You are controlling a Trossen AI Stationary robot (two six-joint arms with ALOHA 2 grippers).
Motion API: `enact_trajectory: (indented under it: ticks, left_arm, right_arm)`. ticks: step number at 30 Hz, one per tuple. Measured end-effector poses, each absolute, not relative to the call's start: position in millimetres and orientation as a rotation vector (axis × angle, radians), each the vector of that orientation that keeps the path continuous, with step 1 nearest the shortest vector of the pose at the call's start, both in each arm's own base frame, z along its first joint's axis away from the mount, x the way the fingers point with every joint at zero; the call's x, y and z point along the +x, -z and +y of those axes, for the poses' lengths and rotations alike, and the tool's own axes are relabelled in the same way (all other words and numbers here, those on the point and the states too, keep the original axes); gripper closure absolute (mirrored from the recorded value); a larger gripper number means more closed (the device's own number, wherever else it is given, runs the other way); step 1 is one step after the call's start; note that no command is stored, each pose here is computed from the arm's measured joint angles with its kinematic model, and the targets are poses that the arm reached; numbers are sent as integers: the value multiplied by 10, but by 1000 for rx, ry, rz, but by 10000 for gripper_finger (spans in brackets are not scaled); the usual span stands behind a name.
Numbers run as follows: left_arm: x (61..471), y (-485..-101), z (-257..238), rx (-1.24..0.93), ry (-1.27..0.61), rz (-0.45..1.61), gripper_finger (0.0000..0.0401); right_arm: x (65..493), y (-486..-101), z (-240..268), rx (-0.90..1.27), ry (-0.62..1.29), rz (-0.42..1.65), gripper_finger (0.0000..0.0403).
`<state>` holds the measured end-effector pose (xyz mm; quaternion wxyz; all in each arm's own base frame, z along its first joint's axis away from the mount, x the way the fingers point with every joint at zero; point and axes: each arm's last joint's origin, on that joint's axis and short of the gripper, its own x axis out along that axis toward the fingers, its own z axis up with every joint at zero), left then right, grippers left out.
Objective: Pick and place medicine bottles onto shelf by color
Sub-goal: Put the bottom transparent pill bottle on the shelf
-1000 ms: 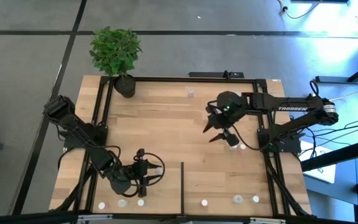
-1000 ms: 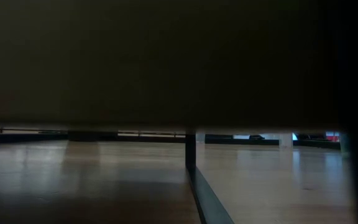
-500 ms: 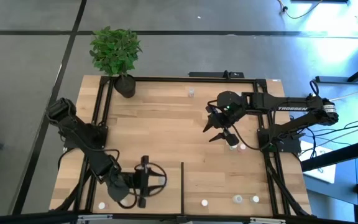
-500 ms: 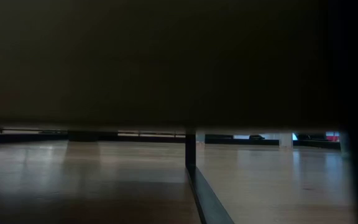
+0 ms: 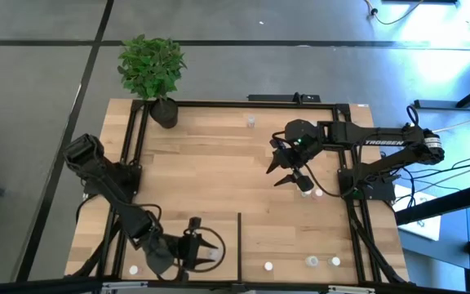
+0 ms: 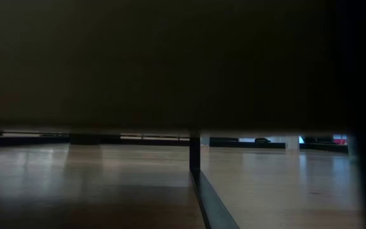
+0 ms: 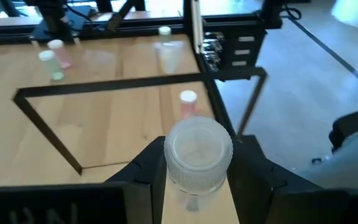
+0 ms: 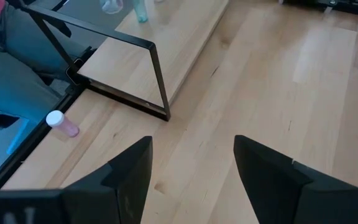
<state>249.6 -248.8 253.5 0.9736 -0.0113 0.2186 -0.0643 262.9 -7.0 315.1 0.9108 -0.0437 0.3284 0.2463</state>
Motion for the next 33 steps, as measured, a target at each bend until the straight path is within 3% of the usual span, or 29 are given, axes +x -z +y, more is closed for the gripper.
enact_trajectory:
  ticks: [27,33]
  left_arm:
    - [2578,-2155,-2403,-181,-56,482,279]
    - [2625,-2224,-2462,-176,-45,467,279]
  right_arm:
    - [2631,-3153,-70,-91,-508,674,175]
    - [2636,-3158,-69,-94,-507,668,175]
